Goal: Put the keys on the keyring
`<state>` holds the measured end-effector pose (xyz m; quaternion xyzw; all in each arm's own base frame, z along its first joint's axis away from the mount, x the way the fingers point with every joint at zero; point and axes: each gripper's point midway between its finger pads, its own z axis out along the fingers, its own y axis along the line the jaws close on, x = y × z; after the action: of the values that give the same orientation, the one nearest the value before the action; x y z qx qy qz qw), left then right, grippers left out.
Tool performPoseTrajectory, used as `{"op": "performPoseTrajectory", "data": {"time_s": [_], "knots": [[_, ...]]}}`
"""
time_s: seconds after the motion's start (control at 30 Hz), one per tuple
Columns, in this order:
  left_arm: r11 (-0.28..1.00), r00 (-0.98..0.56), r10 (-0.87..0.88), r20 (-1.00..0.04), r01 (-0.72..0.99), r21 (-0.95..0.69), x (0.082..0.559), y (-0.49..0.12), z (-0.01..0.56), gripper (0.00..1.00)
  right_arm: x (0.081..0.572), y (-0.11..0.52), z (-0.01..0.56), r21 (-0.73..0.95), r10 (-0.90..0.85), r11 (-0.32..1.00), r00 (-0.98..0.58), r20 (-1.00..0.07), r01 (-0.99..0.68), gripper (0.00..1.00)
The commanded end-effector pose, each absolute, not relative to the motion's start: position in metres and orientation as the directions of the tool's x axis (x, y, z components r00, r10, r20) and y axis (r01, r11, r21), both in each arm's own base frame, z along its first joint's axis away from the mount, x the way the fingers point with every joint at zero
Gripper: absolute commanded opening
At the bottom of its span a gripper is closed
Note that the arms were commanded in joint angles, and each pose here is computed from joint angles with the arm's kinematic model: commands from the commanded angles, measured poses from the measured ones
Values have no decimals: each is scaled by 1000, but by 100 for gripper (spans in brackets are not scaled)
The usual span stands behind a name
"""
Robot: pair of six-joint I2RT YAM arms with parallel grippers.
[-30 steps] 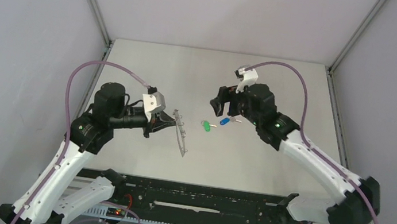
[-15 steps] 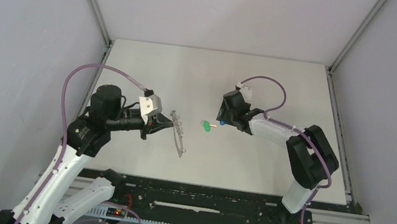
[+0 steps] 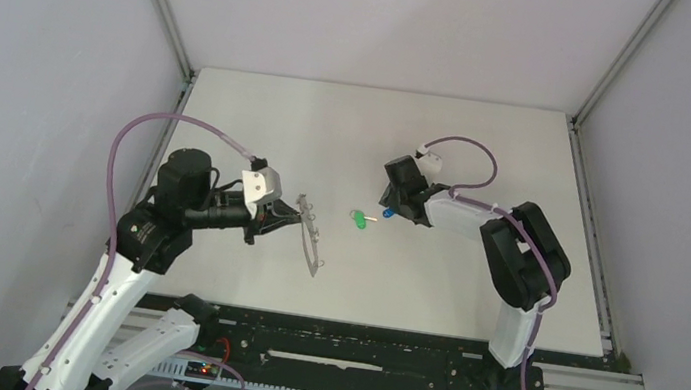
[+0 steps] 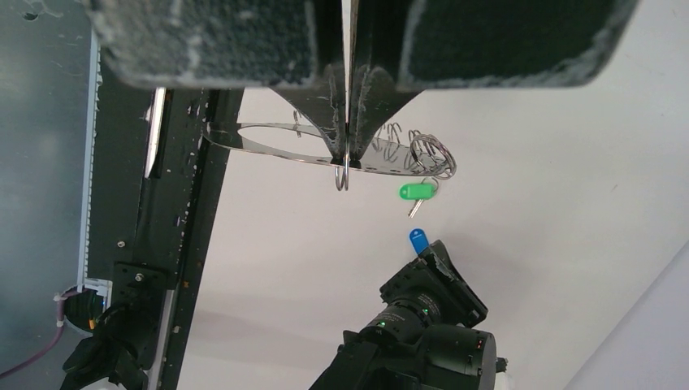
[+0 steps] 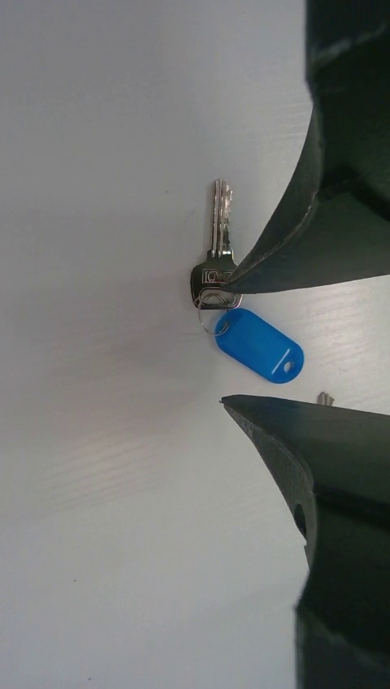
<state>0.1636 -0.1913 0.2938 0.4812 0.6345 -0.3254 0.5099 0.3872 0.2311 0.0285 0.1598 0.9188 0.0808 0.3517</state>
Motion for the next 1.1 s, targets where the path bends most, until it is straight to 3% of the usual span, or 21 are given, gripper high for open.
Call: {"op": "performPoseTrajectory", "data": {"time_s": [0.0,0.37,1.07], "knots": [[303,31,266,-964,946,114,163,-193,297,0,410,230,39,303,424,906,-635,-646,296,57],[294,30,267,-963,949,111,161,-193,295,0,417,225,35,292,432,901,-617,-658,320,50],[297,49,281,-958,945,135,161,-190,293,0,416,232,41,264,375,927,-631,-680,266,15]]}}
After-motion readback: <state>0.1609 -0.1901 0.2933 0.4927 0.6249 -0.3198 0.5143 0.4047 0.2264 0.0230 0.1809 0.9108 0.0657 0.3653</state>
